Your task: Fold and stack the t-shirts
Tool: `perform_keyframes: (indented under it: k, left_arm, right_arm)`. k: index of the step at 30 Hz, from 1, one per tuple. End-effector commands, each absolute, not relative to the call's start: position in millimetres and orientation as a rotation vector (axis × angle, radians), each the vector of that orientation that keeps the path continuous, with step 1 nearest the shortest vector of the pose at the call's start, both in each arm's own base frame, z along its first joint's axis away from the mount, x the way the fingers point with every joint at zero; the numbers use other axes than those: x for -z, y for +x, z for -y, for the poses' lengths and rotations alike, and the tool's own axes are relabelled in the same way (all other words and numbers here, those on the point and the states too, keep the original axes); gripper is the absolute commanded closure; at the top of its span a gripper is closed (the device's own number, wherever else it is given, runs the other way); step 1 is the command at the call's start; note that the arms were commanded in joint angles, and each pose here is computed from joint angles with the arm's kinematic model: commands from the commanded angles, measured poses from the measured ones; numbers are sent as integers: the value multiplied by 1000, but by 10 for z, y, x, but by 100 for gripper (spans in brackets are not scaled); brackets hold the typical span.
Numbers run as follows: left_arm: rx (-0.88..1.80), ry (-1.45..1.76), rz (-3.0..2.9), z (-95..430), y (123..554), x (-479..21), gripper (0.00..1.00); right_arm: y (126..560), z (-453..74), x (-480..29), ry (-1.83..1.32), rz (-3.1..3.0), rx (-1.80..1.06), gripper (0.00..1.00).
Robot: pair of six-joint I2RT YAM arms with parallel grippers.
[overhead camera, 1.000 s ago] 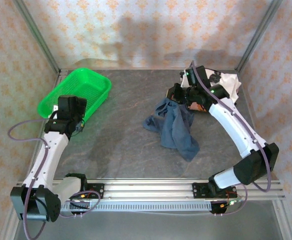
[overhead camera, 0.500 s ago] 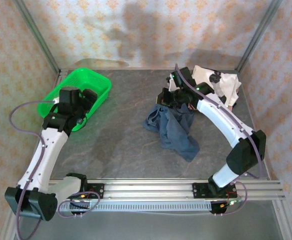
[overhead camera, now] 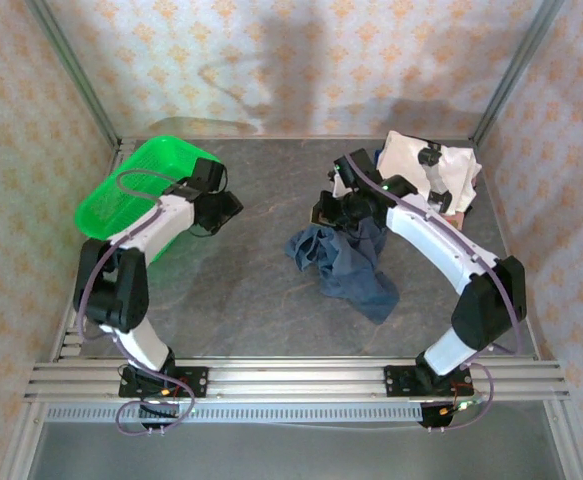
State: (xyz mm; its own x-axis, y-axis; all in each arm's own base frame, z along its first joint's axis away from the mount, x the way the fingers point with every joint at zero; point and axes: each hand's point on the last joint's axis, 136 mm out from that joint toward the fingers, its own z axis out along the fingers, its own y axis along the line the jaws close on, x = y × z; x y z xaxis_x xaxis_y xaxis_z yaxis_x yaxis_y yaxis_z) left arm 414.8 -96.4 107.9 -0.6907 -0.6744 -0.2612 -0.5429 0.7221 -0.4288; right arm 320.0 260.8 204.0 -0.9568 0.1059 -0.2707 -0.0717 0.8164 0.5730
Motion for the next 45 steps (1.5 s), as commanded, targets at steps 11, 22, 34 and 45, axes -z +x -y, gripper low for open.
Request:
perform_keyframes:
  k: [11, 22, 34, 45]
  left_arm:
    - [274, -1055, -2472, 139, 4540, -949, 43]
    - [358, -951, -2478, 232, 4841, -1217, 25]
    - [705, -584, -2521, 1460, 3806, -1813, 19]
    - [724, -601, -2538, 1267, 2694, -1424, 19]
  right_arm:
    - [3136, -2748, -1506, 30, -2860, -775, 94]
    - [3150, -2727, -1366, -7, -2892, -729, 55]
    - [3029, -1830, -1744, 77, -2799, -601, 23]
    - [2010, -1978, -1384, -169, -2935, -669, 28]
